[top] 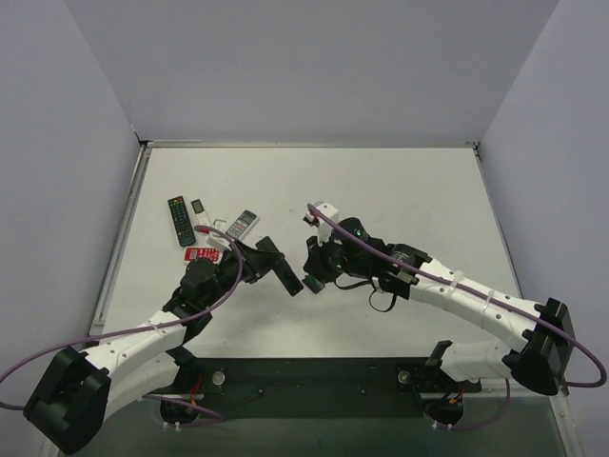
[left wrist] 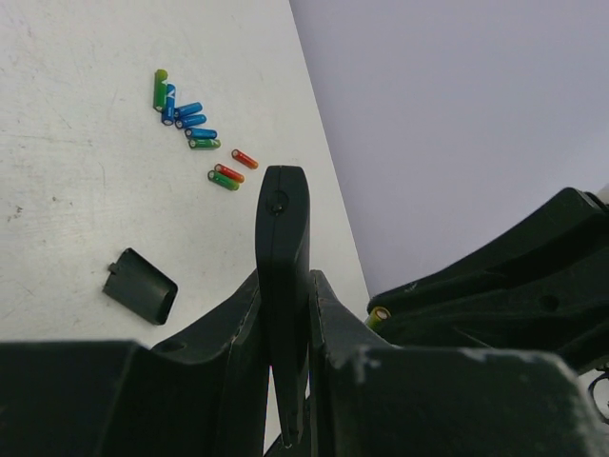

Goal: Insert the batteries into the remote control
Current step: Place the battery at the center of the board, then pick up the battery from the center of the board.

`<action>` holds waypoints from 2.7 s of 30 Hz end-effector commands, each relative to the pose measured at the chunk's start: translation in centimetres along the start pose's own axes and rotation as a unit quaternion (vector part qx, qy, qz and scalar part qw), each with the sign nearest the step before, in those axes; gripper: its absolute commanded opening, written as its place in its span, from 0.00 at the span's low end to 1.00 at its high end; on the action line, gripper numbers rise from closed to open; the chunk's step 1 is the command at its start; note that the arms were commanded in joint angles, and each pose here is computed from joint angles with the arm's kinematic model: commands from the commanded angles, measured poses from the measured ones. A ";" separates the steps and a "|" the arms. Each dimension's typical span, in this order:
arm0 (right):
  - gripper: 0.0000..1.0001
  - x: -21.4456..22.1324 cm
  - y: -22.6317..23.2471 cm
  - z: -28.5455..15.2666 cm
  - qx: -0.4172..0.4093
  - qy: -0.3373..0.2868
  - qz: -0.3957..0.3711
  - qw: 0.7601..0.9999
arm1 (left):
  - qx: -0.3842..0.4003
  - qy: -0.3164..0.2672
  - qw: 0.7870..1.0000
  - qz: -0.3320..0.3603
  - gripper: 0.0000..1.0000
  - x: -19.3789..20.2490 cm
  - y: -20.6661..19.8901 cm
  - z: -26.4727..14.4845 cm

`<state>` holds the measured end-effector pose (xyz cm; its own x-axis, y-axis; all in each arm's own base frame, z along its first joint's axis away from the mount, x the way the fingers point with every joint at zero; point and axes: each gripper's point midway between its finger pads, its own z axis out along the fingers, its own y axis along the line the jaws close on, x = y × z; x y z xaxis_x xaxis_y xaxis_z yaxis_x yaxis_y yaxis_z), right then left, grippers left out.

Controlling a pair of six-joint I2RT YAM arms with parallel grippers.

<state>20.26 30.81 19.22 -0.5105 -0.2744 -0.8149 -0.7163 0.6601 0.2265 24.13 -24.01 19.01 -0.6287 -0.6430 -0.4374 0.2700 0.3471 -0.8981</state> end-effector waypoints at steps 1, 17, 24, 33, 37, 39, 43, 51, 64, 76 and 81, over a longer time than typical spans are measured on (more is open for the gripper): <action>0.00 2.7 -3.7 0.0 0.080 0.091 0.010 0.993 | -0.003 -0.017 0.999 0.034 0.00 -0.3 0.4 -0.5; 0.00 15.7 -10.0 4.3 0.163 0.331 0.050 0.928 | -0.039 -0.029 0.997 0.062 0.00 -0.1 2.8 -2.7; 0.11 17.9 -10.8 4.6 0.181 0.363 0.045 0.913 | -0.043 -0.032 0.997 0.060 0.00 0.0 3.1 -2.9; 0.37 17.4 -10.3 2.5 0.184 0.355 0.053 0.915 | -0.040 -0.029 0.997 0.057 0.00 0.0 2.9 -2.7; 0.37 17.7 -10.2 1.2 0.186 0.356 0.056 0.914 | -0.037 -0.031 0.997 0.055 0.00 -0.1 2.7 -2.6; 0.36 18.0 -10.1 0.9 0.185 0.359 0.059 0.913 | -0.038 -0.028 0.997 0.054 0.00 0.0 2.8 -2.5; 0.32 18.8 -9.9 0.5 0.184 0.367 0.057 0.910 | -0.035 -0.026 0.998 0.053 0.00 0.0 2.6 -2.4; 0.24 19.5 -9.9 1.2 0.181 0.376 0.051 0.907 | -0.032 -0.026 0.998 0.050 0.00 0.1 2.6 -2.4; 0.22 20.1 -10.2 1.9 0.185 0.381 0.046 0.905 | -0.028 -0.027 0.998 0.047 0.00 0.2 2.5 -2.4; 0.05 19.5 -9.7 2.1 0.172 0.372 0.033 0.912 | -0.022 -0.026 0.998 0.044 0.00 0.3 2.6 -2.1; 0.00 16.1 -8.0 0.9 0.150 0.340 0.017 0.928 | -0.005 -0.029 0.999 0.041 0.00 0.2 2.0 -2.0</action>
<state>18.37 21.01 0.59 -0.8190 -0.5331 -0.2121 -0.5453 0.8382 -0.0011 22.92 -21.51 14.34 -0.5943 -0.6220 -0.5098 0.2292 0.4767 -0.8487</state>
